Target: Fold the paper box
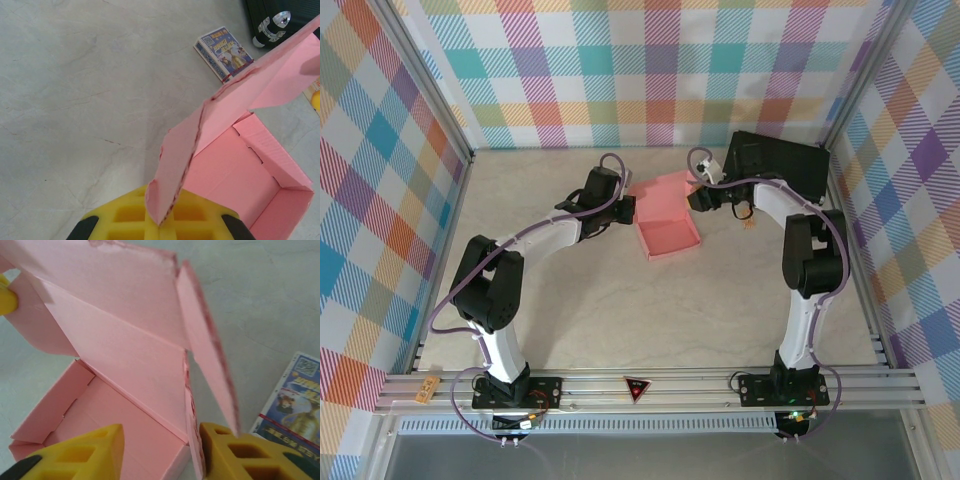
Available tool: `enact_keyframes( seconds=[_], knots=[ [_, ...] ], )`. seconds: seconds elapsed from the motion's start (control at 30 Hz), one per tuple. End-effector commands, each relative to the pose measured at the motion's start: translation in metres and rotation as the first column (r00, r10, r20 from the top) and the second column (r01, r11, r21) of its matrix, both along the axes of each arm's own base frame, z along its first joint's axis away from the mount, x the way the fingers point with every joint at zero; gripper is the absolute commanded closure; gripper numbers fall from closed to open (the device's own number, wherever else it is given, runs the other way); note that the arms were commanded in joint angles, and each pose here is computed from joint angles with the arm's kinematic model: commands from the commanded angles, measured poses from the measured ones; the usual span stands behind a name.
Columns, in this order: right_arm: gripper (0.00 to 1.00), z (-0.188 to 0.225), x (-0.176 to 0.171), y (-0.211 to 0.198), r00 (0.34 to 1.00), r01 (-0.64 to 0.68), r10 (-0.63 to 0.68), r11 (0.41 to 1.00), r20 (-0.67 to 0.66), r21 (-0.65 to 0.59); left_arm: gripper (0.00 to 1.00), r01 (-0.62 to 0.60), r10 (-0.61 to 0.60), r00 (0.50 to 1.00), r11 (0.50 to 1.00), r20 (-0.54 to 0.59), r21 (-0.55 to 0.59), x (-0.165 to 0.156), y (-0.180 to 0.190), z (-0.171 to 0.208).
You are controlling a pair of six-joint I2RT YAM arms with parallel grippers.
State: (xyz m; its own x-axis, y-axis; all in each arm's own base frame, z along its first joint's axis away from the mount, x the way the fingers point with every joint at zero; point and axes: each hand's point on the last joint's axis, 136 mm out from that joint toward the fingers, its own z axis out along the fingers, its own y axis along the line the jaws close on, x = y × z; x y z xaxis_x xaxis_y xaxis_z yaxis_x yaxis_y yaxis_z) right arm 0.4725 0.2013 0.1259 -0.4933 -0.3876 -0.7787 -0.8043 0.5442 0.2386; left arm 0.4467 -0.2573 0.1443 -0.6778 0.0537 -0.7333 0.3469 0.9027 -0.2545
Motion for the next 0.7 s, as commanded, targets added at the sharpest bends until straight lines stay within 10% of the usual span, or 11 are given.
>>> enact_keyframes(
  seconds=[0.0,0.33,0.67],
  knots=[
    [0.62,0.008,-0.004,0.010,0.999,-0.054,0.053,0.998,0.008,0.019,1.00,0.031,-0.030,0.999,0.999,0.035,-0.012,0.004,-0.010,0.013],
    [0.88,0.021,-0.003,0.009,0.997,0.046,-0.044,0.998,0.070,-0.035,1.00,0.028,-0.028,0.999,1.000,0.030,-0.006,0.008,-0.012,0.011],
    [0.91,0.022,-0.006,0.022,0.953,0.245,-0.230,0.968,0.195,-0.056,1.00,-0.006,0.006,0.998,1.000,0.065,-0.006,0.019,-0.011,0.017]
  ],
)
